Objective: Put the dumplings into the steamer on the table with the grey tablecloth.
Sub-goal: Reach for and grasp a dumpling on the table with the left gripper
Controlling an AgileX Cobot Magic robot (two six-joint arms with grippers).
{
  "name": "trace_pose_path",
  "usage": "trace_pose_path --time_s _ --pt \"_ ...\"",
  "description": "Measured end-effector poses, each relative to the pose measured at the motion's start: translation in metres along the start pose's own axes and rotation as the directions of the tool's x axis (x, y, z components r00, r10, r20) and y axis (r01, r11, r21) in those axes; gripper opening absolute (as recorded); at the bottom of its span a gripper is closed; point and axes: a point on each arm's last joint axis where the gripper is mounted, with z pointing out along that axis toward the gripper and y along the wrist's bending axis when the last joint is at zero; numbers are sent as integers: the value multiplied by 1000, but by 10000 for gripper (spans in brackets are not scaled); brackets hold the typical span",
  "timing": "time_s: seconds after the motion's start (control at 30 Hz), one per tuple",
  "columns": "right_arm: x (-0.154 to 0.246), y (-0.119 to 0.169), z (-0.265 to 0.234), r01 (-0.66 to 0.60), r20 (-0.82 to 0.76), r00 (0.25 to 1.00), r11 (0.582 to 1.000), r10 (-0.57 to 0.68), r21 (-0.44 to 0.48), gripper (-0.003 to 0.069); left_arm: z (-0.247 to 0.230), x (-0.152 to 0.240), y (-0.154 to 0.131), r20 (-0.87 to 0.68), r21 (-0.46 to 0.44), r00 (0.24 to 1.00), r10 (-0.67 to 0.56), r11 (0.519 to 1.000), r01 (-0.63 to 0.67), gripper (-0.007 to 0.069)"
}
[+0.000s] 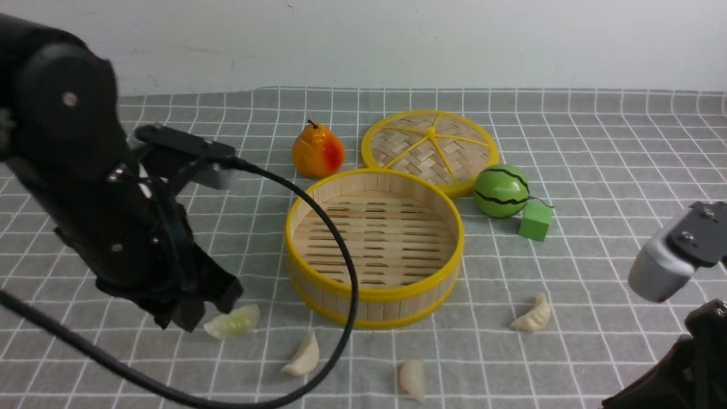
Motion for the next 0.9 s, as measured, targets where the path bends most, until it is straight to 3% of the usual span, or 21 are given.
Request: trace_pose_path --time_s 0.07,0.2,0.3,0.53,0.77,0.9 --pt "-1 1 1 8 14 1000 1000 -8 3 -5 24 -12 0 -11 2 994 106 994 -106 386" --pt "-2 1 1 10 17 1000 1000 -11 6 -3 53 -28 -1 6 -6 980 197 980 -197 517" --pt "-2 1 1 13 16 1000 1000 -14 9 -3 80 -38 1 10 -29 971 238 971 -237 561" --pt "-1 1 1 16 5 1000 1000 -16 9 0 126 -50 9 -31 -121 943 331 936 -332 571" --pt "0 1 1 16 0 1000 1000 -16 7 3 151 -55 10 -28 -140 957 290 947 -291 551" --pt "0 1 1 16 0 1000 1000 -16 7 8 155 -55 10 -35 -139 975 220 965 -223 494"
